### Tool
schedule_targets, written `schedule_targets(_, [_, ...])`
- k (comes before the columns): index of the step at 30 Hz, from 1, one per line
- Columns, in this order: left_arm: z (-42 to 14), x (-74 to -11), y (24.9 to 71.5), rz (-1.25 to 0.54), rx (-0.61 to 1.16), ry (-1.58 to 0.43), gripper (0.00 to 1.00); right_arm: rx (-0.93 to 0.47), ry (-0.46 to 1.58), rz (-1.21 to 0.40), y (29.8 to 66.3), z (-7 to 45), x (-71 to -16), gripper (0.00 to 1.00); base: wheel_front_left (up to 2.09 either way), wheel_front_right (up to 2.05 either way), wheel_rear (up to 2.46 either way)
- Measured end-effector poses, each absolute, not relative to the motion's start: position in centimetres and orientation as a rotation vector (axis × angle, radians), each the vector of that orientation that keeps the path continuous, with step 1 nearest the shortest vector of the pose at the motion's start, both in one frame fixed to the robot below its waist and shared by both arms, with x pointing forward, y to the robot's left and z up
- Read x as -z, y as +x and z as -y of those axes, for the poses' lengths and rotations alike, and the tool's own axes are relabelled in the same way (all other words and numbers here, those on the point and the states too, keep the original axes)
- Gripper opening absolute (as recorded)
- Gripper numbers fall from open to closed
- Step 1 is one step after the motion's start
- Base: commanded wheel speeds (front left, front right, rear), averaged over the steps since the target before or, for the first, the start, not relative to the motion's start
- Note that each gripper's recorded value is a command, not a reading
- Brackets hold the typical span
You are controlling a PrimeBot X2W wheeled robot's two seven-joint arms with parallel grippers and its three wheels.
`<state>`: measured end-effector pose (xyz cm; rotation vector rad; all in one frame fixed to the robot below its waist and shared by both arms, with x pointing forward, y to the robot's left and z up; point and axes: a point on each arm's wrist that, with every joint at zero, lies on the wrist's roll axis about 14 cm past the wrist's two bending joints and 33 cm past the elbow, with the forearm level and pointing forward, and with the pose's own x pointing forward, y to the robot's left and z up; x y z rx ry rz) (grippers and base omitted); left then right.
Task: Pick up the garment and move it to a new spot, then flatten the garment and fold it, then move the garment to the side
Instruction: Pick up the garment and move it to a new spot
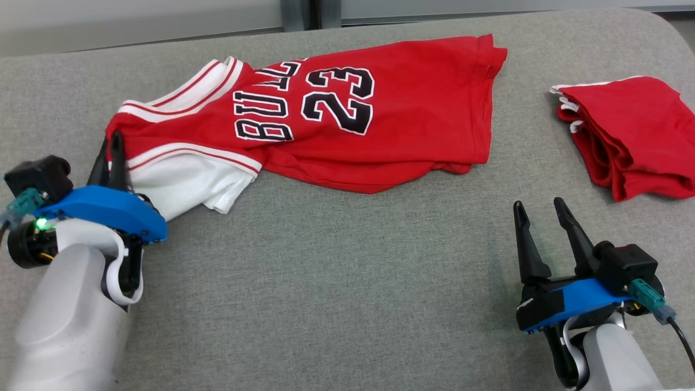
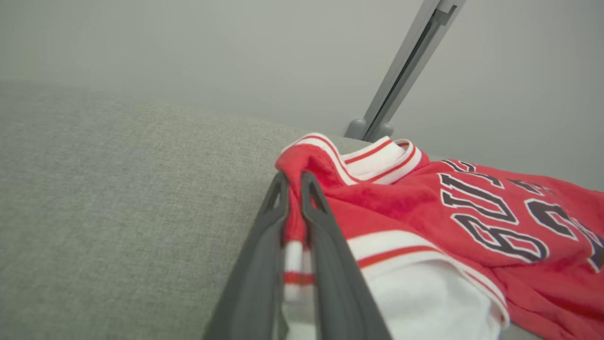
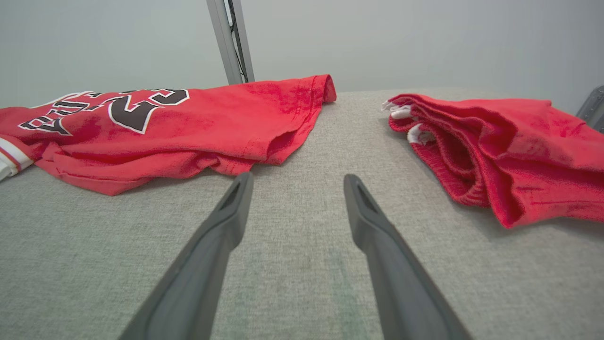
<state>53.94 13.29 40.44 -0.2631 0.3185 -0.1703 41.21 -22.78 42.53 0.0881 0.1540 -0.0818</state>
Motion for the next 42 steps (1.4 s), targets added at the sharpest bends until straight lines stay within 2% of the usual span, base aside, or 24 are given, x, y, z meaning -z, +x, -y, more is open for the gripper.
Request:
schedule_targets(11, [-13.9, -42.4, 52.4, -0.225, 0.176, -0.26, 1.0, 0.047, 0.089, -0.116, 41.8, 21.6, -43.9, 1.0, 0.0, 0.0, 0.0])
schedule_targets(22, [-14.4, -46.3, 44.9, -0.103, 0.171, -0.27, 1.0, 0.009, 0.096, -0.062, 39.8, 20.1, -46.1, 1.0, 0.0, 0.0, 0.0])
schedule_targets(30, [-13.3, -45.4, 38.8, -0.116, 0.138, -0.338, 1.0, -0.031, 0.1, -0.056, 37.6, 18.7, -46.4, 1.0, 0.0, 0.0, 0.0])
schedule_targets(42, [-14.2, -44.8, 36.1, -0.121, 0.094, -0.3, 1.0, -0.075, 0.124, -0.071, 36.6, 17.1, -46.0, 1.0, 0.0, 0.0, 0.0])
